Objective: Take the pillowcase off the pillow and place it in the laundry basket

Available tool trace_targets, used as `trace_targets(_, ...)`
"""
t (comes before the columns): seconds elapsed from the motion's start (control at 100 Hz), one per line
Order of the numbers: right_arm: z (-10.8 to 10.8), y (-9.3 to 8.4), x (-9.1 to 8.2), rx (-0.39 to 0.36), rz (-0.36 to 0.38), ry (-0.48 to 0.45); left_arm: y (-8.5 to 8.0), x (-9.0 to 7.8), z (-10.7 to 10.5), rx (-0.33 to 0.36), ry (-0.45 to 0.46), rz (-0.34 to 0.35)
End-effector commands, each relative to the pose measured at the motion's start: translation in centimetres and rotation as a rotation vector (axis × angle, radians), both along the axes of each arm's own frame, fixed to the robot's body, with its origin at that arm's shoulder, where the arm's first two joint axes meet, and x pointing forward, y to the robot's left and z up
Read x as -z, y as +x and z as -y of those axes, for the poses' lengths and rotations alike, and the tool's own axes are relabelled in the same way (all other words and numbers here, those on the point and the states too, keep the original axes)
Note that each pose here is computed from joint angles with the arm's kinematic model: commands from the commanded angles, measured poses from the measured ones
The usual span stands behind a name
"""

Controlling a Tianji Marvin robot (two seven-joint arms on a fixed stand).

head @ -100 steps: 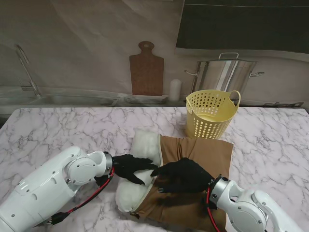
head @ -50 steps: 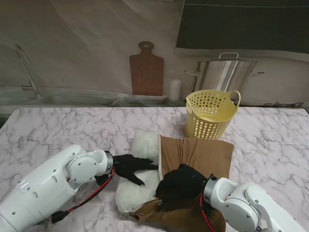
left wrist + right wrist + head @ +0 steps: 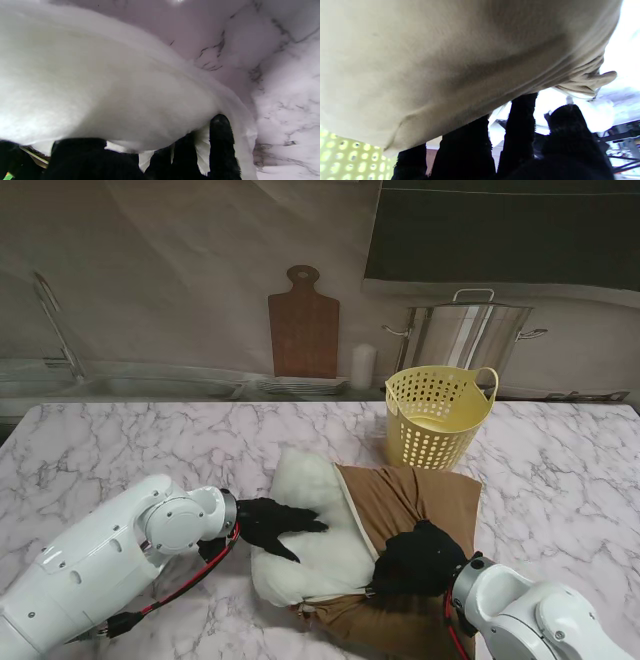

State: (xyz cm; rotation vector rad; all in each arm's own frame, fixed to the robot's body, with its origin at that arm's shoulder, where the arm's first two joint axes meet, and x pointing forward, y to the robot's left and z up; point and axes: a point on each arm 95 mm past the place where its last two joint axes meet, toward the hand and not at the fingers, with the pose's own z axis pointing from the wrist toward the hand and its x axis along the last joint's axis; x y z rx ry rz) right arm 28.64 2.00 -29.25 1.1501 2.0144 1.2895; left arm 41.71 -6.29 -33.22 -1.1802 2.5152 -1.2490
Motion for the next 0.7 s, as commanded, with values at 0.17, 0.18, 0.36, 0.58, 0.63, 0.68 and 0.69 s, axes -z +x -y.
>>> trace_targets(0.17, 3.8, -0.7, 1.9, 0.149, -0.062, -0.137, -0.6, 3.5, -3.6, -0.055, 0.143, -0.095)
trace_targets(0.18, 3.9, -0.7, 1.9, 0.154, -0.066, -0.144, -0.6, 3.5, -3.6, -0.055, 0.143, -0.096)
trace_targets(0.36, 4.9, -1.1, 1.7, 0.245, -0.147, -0.254, -0.4, 3.7, -4.0, -0.064, 0.161, -0.108)
trace_targets(0.58, 5.0, -1.1, 2.0, 0.242, -0.168, -0.149, -0.4, 3.8, -4.2, -0.069, 0.161, -0.112)
trace_targets(0.63, 4.7, -0.9, 2.2, 0.207, -0.151, -0.051, -0.4, 3.8, -4.2, -0.067, 0.159, -0.111)
trace_targets(0.68, 4.3, -0.7, 2.3, 0.169, -0.124, 0.047, -0.4, 3.8, -4.2, -0.066, 0.152, -0.109)
trace_targets(0.69, 4.2, -0.6, 2.3, 0.164, -0.114, 0.067, -0.4, 3.8, -4.2, -0.066, 0.150, -0.109)
